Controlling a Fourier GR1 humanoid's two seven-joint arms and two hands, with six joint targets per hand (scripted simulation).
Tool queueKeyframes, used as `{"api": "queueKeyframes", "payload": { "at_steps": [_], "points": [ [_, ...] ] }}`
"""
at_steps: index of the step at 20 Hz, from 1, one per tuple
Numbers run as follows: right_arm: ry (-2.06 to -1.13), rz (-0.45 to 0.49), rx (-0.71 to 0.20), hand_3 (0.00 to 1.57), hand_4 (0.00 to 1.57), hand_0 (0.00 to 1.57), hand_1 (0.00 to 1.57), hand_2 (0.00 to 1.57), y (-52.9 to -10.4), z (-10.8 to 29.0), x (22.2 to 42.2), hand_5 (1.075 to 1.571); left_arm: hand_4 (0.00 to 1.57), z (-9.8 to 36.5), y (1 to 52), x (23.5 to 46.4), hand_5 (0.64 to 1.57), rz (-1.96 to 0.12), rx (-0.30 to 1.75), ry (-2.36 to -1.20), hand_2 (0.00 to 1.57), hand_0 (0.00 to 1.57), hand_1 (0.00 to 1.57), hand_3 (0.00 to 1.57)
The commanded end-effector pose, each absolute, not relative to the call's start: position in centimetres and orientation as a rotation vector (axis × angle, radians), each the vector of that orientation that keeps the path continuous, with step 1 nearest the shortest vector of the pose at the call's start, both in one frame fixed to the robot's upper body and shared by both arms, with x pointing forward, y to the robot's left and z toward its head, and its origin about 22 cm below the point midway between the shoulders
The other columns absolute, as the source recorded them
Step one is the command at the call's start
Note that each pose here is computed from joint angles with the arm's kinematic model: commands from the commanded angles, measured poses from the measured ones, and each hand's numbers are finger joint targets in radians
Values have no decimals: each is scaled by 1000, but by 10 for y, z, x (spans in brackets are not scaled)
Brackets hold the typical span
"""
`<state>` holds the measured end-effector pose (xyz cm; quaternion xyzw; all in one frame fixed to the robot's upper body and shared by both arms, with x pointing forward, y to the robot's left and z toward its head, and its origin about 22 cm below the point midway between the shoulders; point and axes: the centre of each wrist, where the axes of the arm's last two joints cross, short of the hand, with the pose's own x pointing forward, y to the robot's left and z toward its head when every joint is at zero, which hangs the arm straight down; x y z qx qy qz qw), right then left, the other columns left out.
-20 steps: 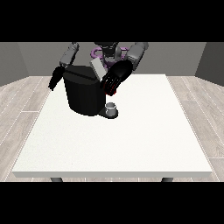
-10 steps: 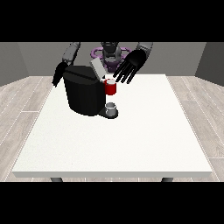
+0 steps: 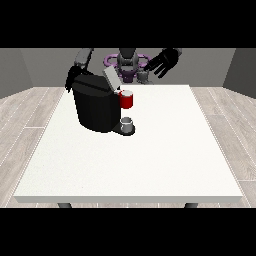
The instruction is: Insert the coffee pod into the coffee machine and close the lid
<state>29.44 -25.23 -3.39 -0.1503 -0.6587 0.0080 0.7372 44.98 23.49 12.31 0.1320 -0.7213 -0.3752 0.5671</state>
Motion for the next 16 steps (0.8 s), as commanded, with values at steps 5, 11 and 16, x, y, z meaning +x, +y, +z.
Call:
{"api": "queueKeyframes", "payload": {
  "at_steps": [5, 11, 16],
  "points": [
    [-1414, -7, -303, 0, 0, 0, 0, 0, -265, -44, 272, 1571, 394, -32, 226, 382, 1571, -384, -95, -1514, 0, 0, 0, 0],
    [-1460, 103, -150, 0, 0, 0, 0, 0, -256, -21, 278, 1571, 442, -72, 240, 345, 1571, -353, -112, -1385, 0, 0, 0, 0],
    [-1510, 204, -127, 0, 251, 0, 0, 0, -242, 12, 294, 1571, 404, -69, 258, 340, 1571, -296, -91, -1377, 0, 0, 0, 0]
  ]
}}
